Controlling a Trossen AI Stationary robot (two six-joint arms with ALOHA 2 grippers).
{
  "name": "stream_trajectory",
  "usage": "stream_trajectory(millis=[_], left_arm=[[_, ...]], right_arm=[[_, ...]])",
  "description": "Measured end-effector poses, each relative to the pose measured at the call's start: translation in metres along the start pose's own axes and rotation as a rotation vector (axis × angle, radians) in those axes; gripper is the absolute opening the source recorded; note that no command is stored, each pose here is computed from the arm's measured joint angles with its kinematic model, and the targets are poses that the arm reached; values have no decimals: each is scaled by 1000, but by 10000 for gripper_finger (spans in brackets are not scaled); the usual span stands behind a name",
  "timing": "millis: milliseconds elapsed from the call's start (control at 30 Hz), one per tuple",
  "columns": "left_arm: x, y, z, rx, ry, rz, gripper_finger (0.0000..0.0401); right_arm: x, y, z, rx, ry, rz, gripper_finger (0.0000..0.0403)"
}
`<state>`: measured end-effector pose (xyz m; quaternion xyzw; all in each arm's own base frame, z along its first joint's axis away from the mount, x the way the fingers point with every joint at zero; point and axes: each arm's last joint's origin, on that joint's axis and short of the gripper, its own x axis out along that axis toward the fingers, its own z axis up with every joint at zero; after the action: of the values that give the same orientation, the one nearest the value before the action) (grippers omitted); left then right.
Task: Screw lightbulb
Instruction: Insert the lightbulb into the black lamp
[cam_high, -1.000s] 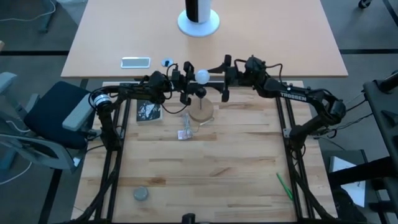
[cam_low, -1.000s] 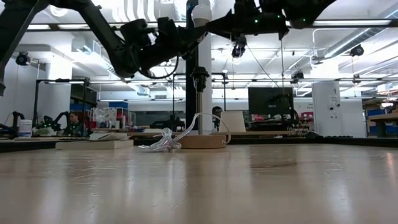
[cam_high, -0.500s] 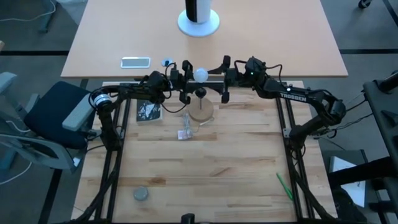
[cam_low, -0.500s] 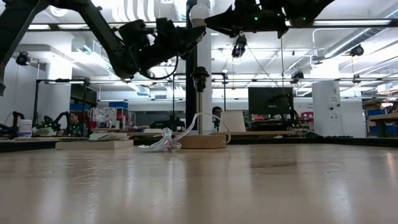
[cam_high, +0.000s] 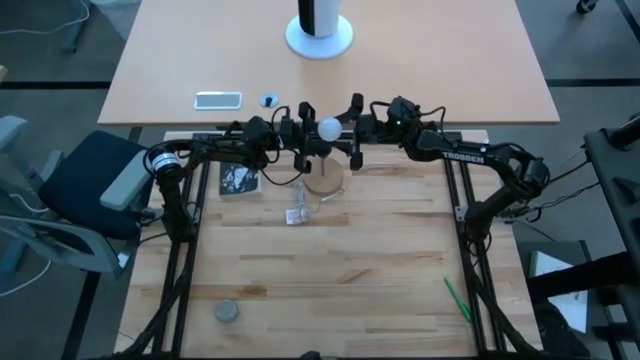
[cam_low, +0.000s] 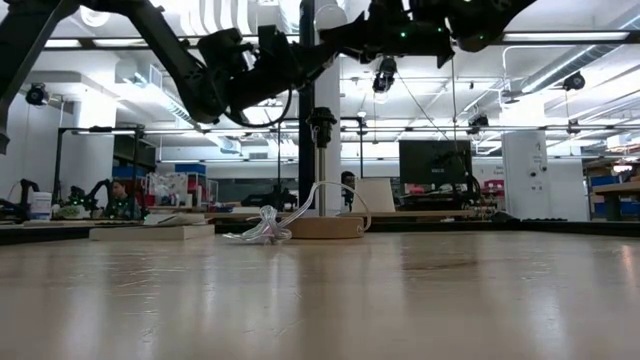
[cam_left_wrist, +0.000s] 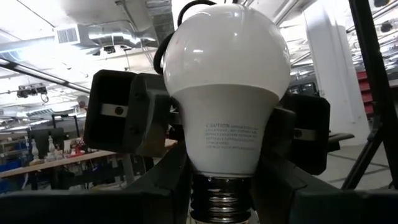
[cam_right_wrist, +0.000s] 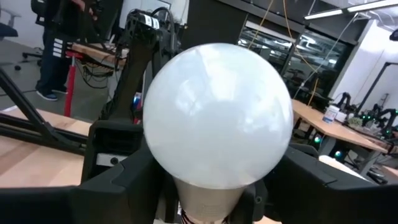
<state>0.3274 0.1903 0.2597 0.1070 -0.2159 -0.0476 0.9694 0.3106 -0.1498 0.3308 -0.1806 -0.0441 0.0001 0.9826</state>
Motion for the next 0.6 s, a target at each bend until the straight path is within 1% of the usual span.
stream_trajectory(millis=[133, 333, 467, 533, 600], left_arm=[[0, 0, 0, 8, 3, -2, 118], [2, -1, -4, 40, 51, -4, 118], [2, -1, -6, 27, 60, 6, 119], [1, -1, -6, 23, 63, 20, 140], [1, -1, -11, 7, 92, 30, 166]], right_arm=[[0, 0, 1, -8, -5, -2, 216], [0, 0, -2, 12, 8, 0, 165], [-1, -2, -2, 46, 12, -16, 161], [-2, -3, -2, 70, 14, -28, 159], [-2, -6, 2, 77, -18, -59, 146]])
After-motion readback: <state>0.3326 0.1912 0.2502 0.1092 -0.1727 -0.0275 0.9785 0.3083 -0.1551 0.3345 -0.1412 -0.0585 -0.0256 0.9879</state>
